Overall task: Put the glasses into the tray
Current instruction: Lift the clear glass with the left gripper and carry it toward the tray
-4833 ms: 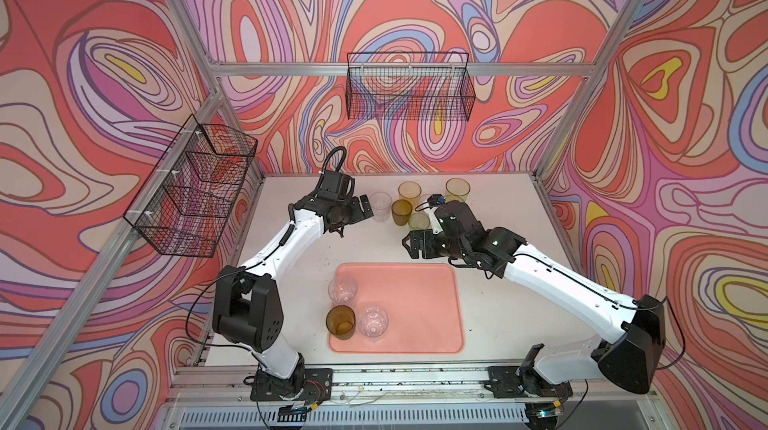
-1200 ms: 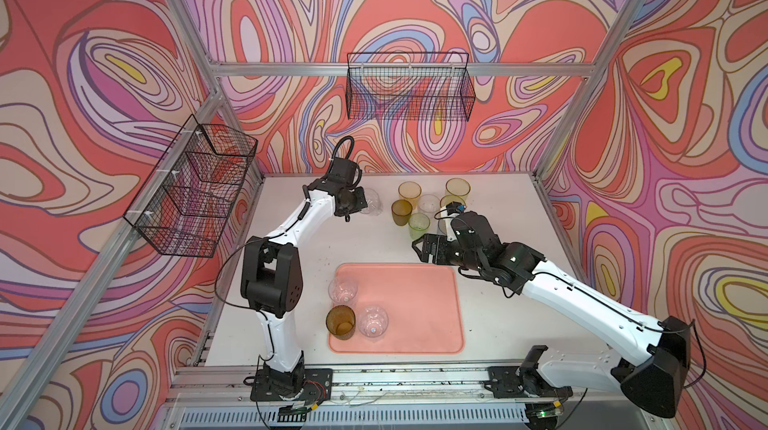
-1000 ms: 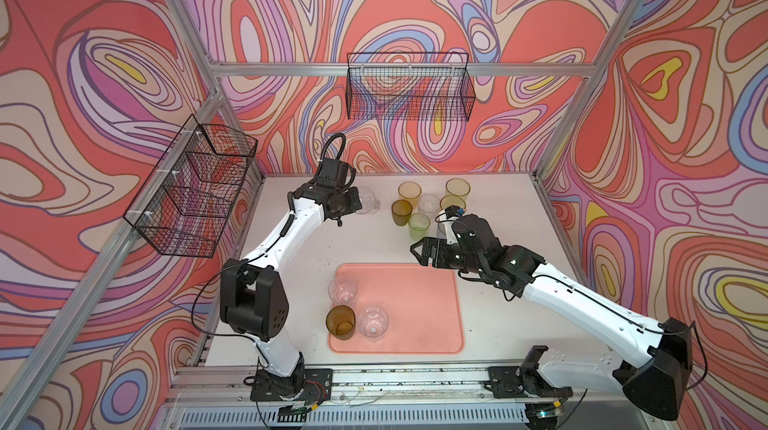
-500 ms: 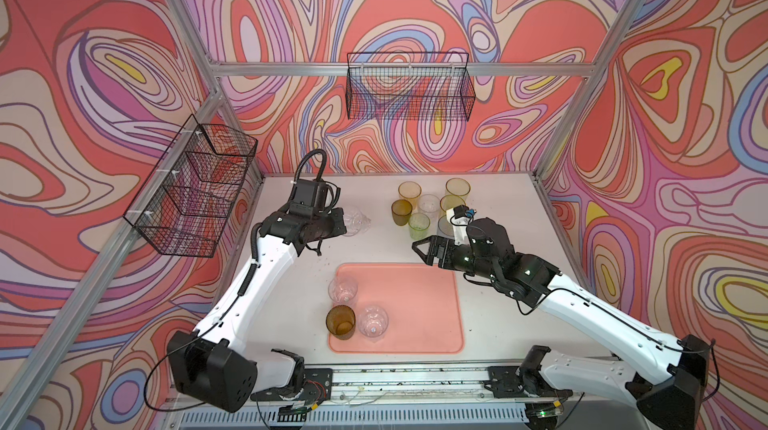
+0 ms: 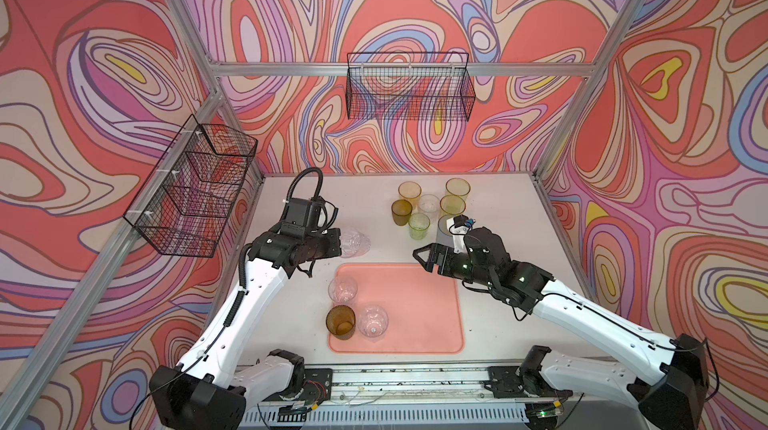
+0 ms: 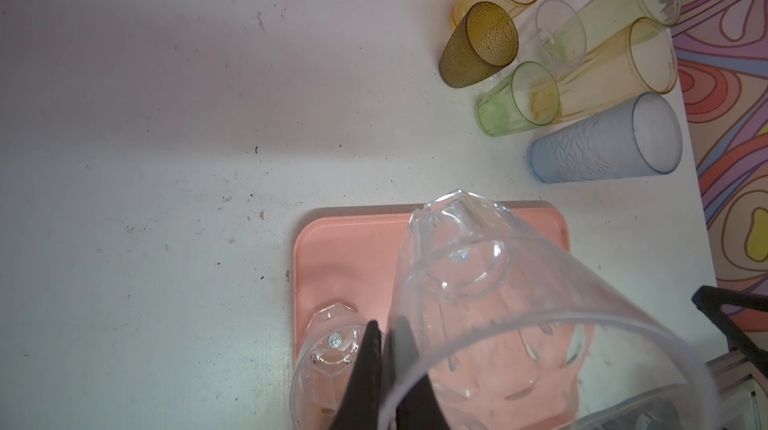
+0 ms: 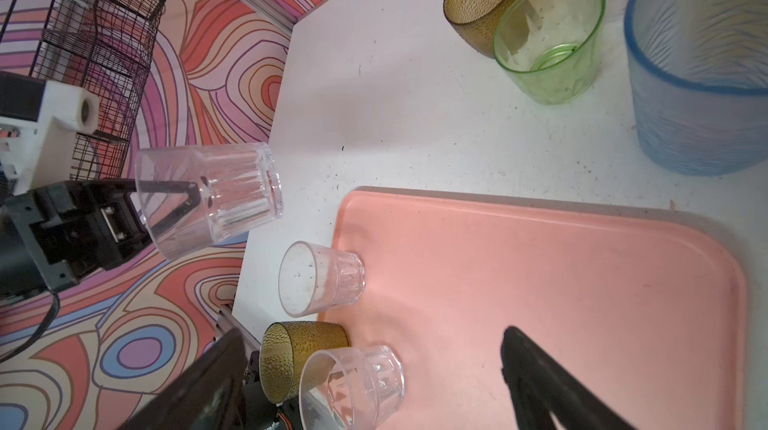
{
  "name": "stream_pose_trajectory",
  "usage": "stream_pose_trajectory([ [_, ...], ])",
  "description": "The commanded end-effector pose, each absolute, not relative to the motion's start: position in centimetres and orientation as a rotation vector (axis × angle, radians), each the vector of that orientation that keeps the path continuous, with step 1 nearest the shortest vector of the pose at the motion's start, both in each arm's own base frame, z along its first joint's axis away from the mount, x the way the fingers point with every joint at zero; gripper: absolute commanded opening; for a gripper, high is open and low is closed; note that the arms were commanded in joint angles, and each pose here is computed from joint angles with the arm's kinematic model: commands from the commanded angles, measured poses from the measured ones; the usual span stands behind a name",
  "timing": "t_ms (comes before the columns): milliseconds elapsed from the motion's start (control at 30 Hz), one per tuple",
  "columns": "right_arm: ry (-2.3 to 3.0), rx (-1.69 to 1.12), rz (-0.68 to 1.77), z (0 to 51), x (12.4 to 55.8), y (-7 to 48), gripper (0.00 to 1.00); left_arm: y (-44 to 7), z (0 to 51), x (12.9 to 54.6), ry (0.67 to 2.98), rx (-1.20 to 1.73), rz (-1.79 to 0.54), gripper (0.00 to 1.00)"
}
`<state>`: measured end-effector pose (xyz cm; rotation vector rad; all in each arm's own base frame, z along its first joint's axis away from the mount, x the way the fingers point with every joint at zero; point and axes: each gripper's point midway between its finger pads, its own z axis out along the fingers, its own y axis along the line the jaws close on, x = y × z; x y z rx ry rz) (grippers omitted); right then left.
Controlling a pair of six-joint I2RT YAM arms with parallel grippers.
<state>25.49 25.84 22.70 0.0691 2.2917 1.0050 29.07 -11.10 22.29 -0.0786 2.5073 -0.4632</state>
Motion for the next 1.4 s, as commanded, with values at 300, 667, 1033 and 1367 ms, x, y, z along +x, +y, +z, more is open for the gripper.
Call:
stream_pose_trajectory([
  [300, 2.251, 0.096, 1.035, 23.2, 25.7, 25.6, 0.98, -11.5, 21.8, 26.8, 2.519, -0.069, -0.492, 0.00],
  [667, 2.234, 0.087, 1.078, 23.2, 25.2, 25.7, 0.98, -11.5, 22.2, 24.6, 2.519, -0.063, -0.471, 0.00],
  [1033, 2.224, 0.100, 1.120, 22.9, 24.8, 25.8, 0.98, -12.0, 21.4, 23.9, 2.560, -0.030, -0.435, 0.00],
  [1367, 2.220, 0.105, 1.124, 22.9, 24.4, 25.5, 0.98, -13.1, 20.9, 23.8, 2.573, 0.006, -0.421, 0.00],
])
